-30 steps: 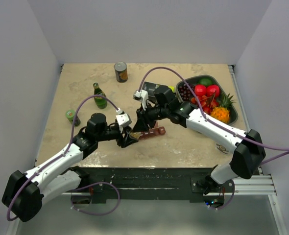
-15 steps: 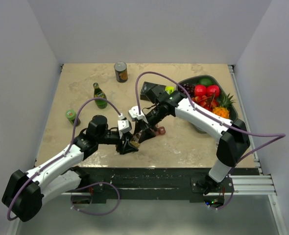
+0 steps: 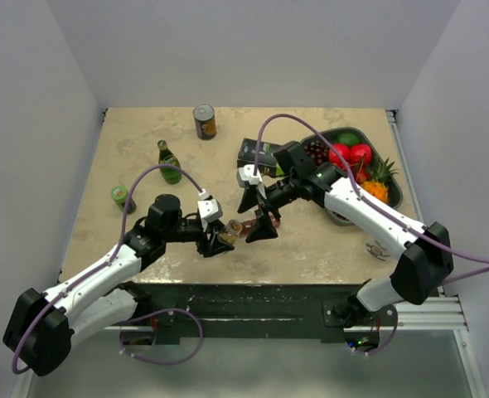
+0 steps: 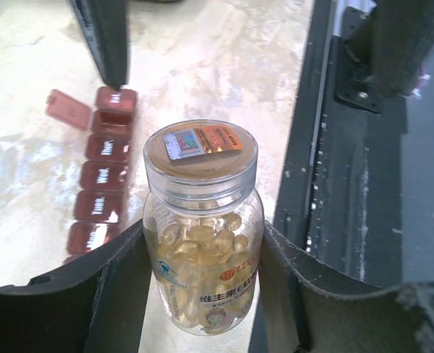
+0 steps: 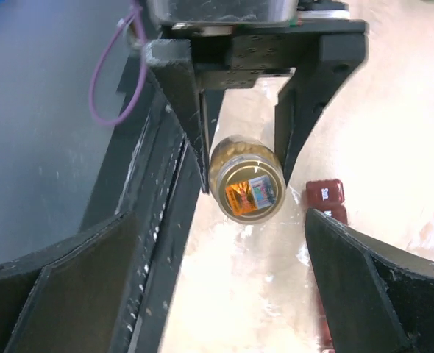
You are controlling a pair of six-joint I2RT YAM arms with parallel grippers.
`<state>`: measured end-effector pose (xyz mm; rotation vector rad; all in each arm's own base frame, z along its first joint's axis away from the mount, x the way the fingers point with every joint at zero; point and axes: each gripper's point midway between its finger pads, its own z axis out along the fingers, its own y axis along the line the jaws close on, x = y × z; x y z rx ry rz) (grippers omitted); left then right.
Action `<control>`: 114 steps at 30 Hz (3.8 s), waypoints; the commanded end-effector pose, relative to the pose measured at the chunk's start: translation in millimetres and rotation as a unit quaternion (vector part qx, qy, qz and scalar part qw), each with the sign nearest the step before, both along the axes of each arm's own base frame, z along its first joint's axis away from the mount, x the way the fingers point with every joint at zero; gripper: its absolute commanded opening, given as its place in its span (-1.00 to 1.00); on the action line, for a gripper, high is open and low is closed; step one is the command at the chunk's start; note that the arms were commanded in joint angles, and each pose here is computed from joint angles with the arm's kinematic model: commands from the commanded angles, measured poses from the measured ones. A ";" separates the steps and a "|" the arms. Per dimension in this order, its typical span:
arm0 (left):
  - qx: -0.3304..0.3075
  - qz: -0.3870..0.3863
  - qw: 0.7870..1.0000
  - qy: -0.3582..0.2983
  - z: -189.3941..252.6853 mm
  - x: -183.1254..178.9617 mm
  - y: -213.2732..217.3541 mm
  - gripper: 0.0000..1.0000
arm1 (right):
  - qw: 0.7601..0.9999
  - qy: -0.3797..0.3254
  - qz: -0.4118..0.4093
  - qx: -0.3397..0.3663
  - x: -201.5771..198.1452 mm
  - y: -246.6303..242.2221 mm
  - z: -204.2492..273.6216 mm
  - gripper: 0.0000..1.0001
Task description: Sort the pills into containers
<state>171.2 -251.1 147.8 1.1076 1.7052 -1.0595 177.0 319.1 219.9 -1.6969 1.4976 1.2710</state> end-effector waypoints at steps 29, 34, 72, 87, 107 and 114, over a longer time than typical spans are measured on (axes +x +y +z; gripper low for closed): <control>-0.015 0.085 0.996 -0.024 26.0 35.3 0.9 -1.00 | 0.966 0.135 -0.220 -0.029 26.3 45.2 -16.5 -0.09; -0.016 0.083 0.996 -0.034 27.7 34.0 2.3 -1.00 | 0.972 0.130 -0.195 -0.024 20.8 45.4 -15.6 -0.41; -0.024 0.036 0.998 -0.045 25.6 20.7 -2.8 -1.00 | 0.978 0.103 -0.181 0.001 23.4 28.6 7.6 0.98; -0.021 0.046 0.998 -0.043 25.2 24.5 -2.3 -1.00 | 0.973 0.106 -0.202 -0.026 23.9 38.8 -16.0 0.45; -0.030 0.003 0.998 -0.058 26.5 9.4 -3.5 -1.00 | 0.994 0.070 -0.080 -0.015 -1.3 38.7 -8.7 -0.57; -0.034 -0.018 0.998 -0.052 24.9 2.6 -5.6 -1.00 | 0.998 0.005 0.061 -0.015 -13.1 33.3 -10.3 -0.66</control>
